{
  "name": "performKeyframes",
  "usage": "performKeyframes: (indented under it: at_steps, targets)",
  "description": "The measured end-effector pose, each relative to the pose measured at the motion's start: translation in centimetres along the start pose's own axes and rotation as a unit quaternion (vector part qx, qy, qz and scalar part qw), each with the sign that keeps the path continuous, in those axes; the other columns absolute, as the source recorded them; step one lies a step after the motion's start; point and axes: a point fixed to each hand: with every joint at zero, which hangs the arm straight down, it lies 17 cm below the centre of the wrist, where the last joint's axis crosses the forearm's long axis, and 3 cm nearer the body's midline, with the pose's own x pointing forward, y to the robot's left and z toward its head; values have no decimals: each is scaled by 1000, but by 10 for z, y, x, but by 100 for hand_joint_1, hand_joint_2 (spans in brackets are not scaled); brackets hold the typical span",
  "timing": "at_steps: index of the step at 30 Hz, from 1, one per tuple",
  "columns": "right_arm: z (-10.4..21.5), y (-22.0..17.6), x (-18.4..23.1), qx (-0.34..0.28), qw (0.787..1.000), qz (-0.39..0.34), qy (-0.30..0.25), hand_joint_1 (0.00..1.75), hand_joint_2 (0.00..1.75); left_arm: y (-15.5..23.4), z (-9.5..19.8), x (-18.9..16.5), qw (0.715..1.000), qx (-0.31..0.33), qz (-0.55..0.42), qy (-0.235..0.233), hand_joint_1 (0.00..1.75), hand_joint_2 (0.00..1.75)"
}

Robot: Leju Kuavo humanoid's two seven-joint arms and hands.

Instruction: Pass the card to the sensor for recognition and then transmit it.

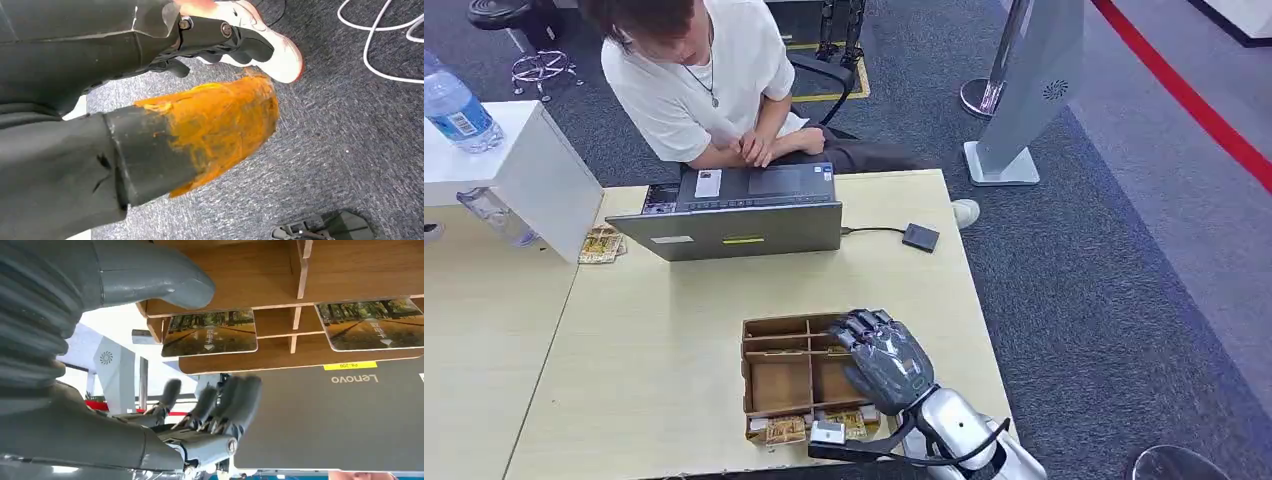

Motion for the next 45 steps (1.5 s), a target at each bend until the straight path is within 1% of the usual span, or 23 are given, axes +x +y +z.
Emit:
performKeyframes:
  at_steps: [9,12,13,15,17,18,20,21,22,23,24,28,29,31,37,43,45]
  targets:
    - [0,0,-2,0,1000,1,2,73,175,0,0,0,1000,0,-1,0,0,0]
    - [0,0,-2,0,1000,1,2,77,175,0,0,0,1000,0,-1,0,0,0]
    - [0,0,-2,1,1000,1,2,86,175,0,0,0,1000,0,-1,0,0,0]
    - [1,0,-2,1,1000,1,2,86,175,0,0,0,1000,-1,-1,0,0,0]
    - [1,0,-2,1,1000,1,2,113,175,0,0,0,1000,-1,-2,-1,0,0]
    - [1,0,-2,1,1000,1,2,113,175,0,0,0,1000,-1,-2,-1,0,0]
    - [1,0,-2,1,1000,1,2,145,175,0,0,0,1000,-1,-2,-1,0,0]
    - [1,0,-2,1,1000,1,2,143,175,0,0,0,1000,-1,-3,-1,0,0]
    - [1,0,-3,1,1000,1,2,145,175,0,0,1,1000,-1,-4,-2,0,0]
    - [1,0,-3,1,1000,1,2,152,175,0,0,1,1000,-1,-6,-2,0,0]
    - [1,0,-3,1,1000,1,2,152,175,-1,0,1,1000,-1,-6,-3,0,0]
    - [1,0,-4,1,1000,2,3,166,175,-1,0,1,1000,-2,-7,-3,0,0]
    - [1,0,-4,1,1000,2,3,166,175,-1,0,1,1000,-2,-7,-3,0,0]
    - [1,0,-4,1,1000,3,3,173,175,-1,0,1,1000,-2,-8,-3,0,0]
    - [0,-3,-3,-5,1000,10,-1,175,175,-1,0,1,1000,-2,-8,-3,0,0]
    - [-3,-21,4,-44,999,23,-14,175,175,-1,0,2,1000,-2,-10,-4,0,0]
    - [-3,-34,9,-71,997,29,-20,175,175,-1,0,2,1000,-2,-11,-5,0,0]
